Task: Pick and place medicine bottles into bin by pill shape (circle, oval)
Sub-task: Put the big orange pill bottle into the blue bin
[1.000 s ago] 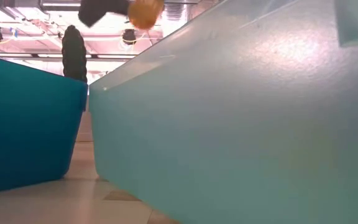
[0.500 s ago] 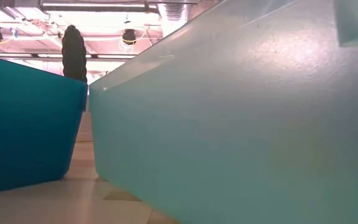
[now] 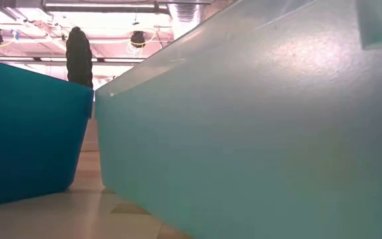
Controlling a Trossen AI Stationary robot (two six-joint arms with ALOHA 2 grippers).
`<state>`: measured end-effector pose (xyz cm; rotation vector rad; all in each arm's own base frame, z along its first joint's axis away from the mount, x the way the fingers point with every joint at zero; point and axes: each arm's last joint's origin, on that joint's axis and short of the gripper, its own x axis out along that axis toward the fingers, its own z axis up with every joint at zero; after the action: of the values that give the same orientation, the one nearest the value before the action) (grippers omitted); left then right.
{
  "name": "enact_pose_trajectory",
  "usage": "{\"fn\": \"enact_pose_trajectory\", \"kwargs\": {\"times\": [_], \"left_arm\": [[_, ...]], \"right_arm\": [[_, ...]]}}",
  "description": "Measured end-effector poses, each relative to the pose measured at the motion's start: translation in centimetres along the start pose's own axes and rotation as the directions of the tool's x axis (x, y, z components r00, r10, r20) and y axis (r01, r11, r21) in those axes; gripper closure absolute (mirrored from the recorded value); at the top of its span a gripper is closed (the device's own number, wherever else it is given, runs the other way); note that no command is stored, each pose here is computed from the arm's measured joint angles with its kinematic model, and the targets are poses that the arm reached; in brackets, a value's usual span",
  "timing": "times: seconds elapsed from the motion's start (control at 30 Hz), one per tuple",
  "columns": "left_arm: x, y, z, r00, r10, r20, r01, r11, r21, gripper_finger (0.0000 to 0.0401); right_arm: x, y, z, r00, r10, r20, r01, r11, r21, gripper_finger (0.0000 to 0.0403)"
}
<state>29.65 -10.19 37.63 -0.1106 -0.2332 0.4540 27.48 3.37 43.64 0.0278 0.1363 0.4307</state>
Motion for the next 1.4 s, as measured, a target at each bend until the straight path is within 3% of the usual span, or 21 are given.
{"fn": "enact_pose_trajectory", "kwargs": {"times": [0.23, 0.67, 1.4], "left_arm": [[0.2, 0.1, 0.0, 0.999, -0.049, 0.006, 0.049, 0.999, 0.006, 0.0186], [0.2, 0.2, 1.0, 0.995, -0.039, 0.090, 0.030, 0.995, 0.095, 0.0186], [2.2, 2.0, 1.1, 0.984, -0.126, 0.130, 0.122, 0.992, 0.037, 0.0186]], "right_arm": [[1.6, -1.9, -0.5, 0.999, -0.046, 0.026, 0.044, 0.997, 0.062, 0.0078], [1.9, -3.7, -1.1, 0.995, -0.100, -0.001, 0.099, 0.991, 0.090, 0.0078], [2.0, -4.8, -0.8, 0.990, -0.128, 0.059, 0.124, 0.990, 0.067, 0.0078]]}}
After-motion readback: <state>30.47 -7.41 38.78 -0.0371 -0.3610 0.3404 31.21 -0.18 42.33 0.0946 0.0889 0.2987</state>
